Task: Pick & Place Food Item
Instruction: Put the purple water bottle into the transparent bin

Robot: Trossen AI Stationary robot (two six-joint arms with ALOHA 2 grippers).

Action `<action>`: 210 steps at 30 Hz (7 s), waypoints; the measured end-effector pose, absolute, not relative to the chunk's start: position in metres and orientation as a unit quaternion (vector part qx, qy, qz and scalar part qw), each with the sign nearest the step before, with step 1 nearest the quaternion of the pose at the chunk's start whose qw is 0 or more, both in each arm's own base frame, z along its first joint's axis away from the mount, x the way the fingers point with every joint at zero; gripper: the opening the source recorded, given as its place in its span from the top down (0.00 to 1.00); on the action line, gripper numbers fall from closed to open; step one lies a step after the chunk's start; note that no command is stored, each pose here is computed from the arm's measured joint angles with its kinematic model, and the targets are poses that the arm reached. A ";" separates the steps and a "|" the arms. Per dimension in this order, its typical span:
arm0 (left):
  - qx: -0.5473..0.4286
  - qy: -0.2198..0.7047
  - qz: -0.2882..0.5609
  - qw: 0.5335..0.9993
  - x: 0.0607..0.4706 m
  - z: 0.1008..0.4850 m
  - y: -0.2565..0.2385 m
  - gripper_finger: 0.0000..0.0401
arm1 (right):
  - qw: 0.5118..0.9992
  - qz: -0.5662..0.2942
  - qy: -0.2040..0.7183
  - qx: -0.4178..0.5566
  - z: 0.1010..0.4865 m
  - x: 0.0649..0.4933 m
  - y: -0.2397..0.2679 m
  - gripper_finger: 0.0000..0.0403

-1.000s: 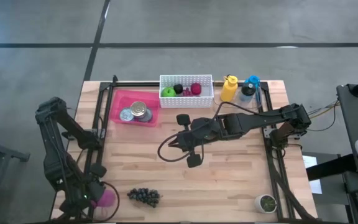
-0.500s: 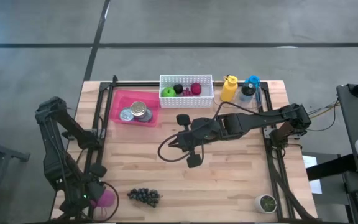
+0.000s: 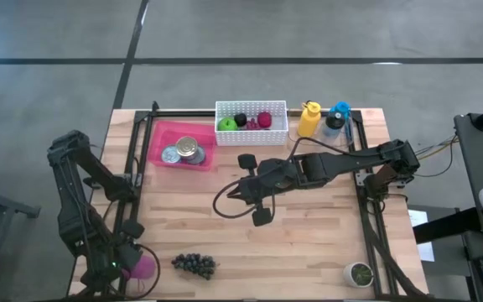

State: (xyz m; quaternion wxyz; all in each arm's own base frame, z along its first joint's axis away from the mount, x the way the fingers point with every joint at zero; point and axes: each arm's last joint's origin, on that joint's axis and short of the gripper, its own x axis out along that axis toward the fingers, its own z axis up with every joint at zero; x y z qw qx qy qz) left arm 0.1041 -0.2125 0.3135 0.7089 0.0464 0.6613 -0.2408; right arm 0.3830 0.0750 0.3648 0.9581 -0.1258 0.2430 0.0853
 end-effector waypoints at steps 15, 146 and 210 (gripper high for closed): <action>0.047 0.654 -0.239 0.716 0.103 0.316 -0.210 0.80 | 0.959 0.084 0.244 -0.119 0.365 0.383 0.075 0.98; 0.112 0.522 -0.285 0.796 0.333 0.311 -0.022 0.75 | 0.953 0.075 0.282 -0.077 0.430 0.276 0.055 0.98; 0.131 0.318 -0.103 0.933 0.186 0.364 -0.034 0.99 | 0.962 0.078 0.246 -0.088 0.392 0.299 0.060 0.98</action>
